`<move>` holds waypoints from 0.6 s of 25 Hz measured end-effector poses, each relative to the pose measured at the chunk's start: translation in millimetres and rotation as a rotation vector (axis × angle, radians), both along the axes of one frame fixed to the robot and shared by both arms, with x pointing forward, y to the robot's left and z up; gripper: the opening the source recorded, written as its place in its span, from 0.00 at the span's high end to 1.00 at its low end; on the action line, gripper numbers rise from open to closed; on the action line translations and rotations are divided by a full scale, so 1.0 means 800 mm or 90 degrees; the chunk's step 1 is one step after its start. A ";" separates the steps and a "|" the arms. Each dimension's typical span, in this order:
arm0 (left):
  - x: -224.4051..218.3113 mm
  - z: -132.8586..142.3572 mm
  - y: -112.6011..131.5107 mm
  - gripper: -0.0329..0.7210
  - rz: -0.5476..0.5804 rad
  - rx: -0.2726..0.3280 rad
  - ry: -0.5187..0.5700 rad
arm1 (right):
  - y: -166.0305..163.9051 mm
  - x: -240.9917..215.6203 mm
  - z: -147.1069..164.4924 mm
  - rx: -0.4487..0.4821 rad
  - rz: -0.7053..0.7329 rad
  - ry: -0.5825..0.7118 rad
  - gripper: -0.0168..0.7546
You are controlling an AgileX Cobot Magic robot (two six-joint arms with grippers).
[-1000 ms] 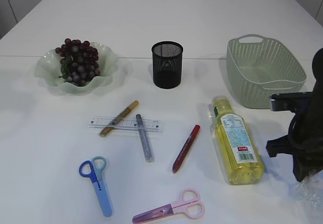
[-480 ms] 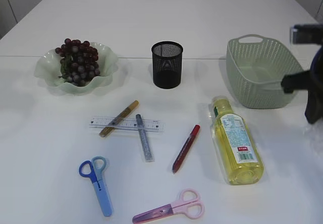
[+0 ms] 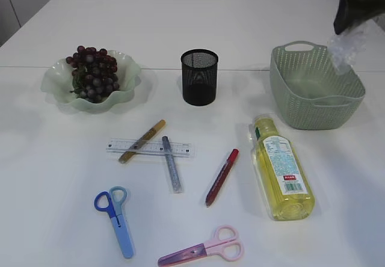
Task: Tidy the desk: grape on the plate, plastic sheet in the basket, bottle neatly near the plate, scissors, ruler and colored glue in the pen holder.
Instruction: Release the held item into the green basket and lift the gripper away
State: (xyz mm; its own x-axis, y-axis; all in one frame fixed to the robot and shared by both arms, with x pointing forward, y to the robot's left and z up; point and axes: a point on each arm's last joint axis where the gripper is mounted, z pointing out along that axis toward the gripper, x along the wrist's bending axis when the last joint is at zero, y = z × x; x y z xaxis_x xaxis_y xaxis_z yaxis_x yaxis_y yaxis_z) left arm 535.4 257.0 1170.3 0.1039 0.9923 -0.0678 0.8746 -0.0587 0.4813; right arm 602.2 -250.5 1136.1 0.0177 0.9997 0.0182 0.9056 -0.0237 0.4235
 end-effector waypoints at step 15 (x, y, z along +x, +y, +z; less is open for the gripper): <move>0.000 0.000 0.000 0.29 0.000 0.000 0.000 | -0.052 0.129 -0.055 -0.026 -0.075 -0.018 0.89</move>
State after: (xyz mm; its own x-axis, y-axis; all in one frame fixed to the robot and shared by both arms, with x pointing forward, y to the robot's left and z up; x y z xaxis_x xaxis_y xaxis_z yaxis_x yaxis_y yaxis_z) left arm 535.4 257.0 1170.3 0.1039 0.9923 -0.0678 0.8746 -0.0587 0.4813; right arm 705.6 -291.8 1092.0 0.1346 0.9907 -0.0209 0.8854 -0.1108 0.4515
